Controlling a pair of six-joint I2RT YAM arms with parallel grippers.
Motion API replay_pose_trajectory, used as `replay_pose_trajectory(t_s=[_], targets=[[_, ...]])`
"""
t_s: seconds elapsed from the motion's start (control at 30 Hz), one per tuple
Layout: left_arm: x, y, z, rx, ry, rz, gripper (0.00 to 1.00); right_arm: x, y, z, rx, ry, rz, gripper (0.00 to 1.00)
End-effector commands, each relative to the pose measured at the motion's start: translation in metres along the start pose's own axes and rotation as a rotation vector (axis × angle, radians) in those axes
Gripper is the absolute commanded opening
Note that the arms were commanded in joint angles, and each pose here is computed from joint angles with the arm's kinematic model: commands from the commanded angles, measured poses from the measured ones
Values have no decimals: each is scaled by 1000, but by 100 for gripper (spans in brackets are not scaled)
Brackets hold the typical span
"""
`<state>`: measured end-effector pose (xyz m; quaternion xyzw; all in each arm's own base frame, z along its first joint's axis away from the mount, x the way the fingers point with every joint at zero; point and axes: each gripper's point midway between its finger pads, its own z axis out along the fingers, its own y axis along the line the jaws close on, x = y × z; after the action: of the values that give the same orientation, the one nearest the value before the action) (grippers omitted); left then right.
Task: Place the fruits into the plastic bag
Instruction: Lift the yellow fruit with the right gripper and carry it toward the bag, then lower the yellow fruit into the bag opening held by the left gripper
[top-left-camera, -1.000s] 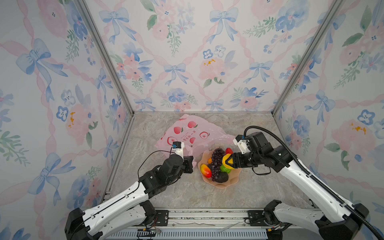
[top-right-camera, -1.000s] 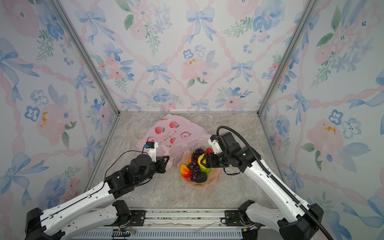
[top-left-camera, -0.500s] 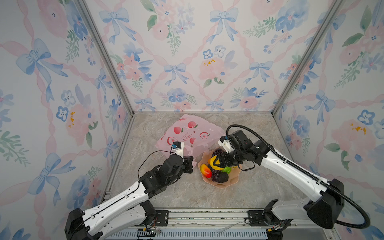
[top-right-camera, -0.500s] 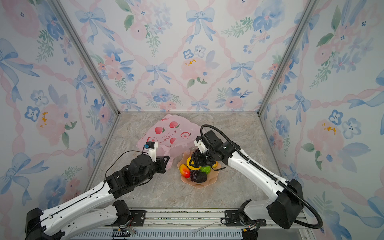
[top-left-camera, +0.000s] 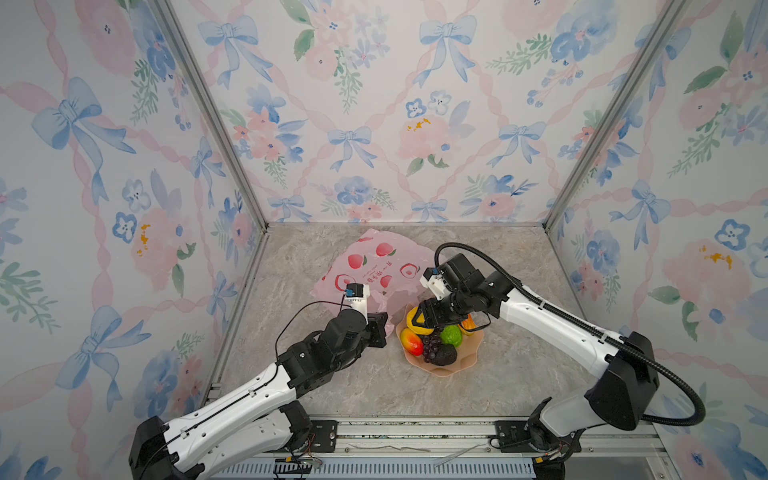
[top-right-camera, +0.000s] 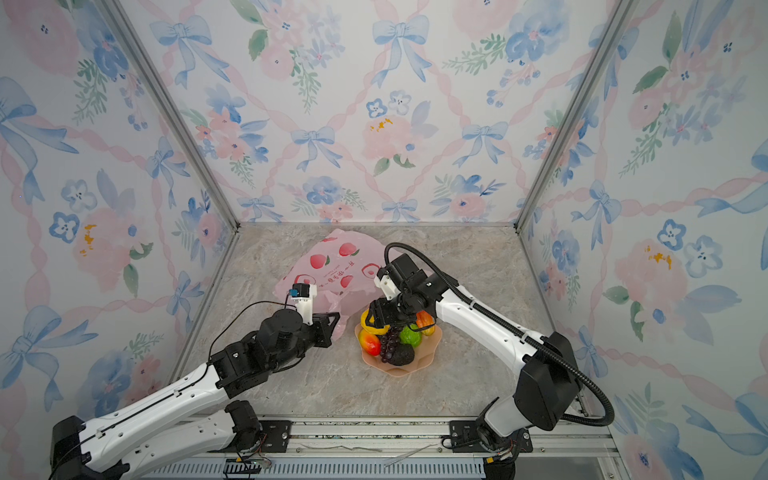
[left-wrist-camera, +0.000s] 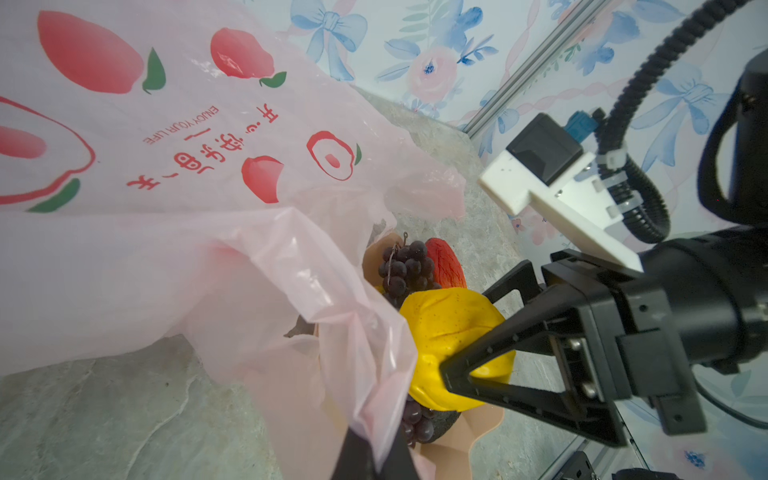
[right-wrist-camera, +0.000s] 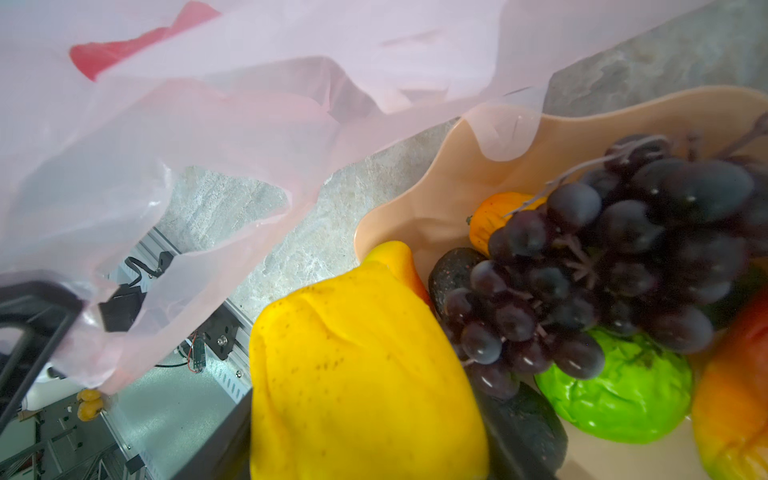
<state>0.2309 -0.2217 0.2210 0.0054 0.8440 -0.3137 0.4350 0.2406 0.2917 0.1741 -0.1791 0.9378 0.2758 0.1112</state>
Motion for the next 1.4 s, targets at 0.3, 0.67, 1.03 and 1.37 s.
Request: replay_pose_trajectory(t_s=[0.3, 0.67, 1.03, 1.37], targets=[[-10, -19, -5, 57, -15, 17, 0, -33, 20, 26, -45, -46, -21, 65], [-9, -24, -5, 72, -8, 19, 0, -75, 12, 45, -23, -232, 72, 64], [-10, -29, -5, 85, -6, 16, 0, -113, 9, 46, -64, -566, 81, 65], [-6, -32, 0, 93, 10, 28, 0, -133, 29, 58, -87, -813, -102, 65]])
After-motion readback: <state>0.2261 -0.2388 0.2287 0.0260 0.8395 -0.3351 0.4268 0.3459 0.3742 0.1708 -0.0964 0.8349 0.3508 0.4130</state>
